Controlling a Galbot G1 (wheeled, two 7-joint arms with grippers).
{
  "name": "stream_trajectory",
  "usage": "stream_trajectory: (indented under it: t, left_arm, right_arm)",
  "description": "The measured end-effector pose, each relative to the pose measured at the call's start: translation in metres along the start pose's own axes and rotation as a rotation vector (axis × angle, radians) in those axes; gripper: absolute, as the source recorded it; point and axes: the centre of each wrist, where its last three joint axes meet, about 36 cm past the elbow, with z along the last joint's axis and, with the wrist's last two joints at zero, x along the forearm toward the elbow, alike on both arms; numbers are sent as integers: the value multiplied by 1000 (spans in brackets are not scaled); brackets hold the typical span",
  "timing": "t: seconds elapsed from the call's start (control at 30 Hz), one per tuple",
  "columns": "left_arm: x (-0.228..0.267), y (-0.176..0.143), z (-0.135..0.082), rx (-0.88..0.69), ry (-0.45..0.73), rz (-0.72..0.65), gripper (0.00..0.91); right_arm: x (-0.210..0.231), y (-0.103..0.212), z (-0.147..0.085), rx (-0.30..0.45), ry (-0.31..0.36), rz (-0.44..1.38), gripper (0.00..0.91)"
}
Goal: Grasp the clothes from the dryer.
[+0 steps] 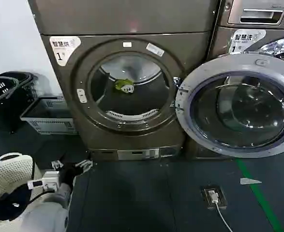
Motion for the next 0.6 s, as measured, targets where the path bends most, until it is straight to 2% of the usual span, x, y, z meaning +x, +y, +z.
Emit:
stream_trajectory:
  t: [0.23,0.6]
  left_arm:
    - [2,0,-1,-1,-5,1,907]
    - [3,-1,-1,-6,-3,8,907]
  right_arm:
    - [-3,3,7,-2,-27,15,907]
    - [-7,7,14,-11,-31,35,907]
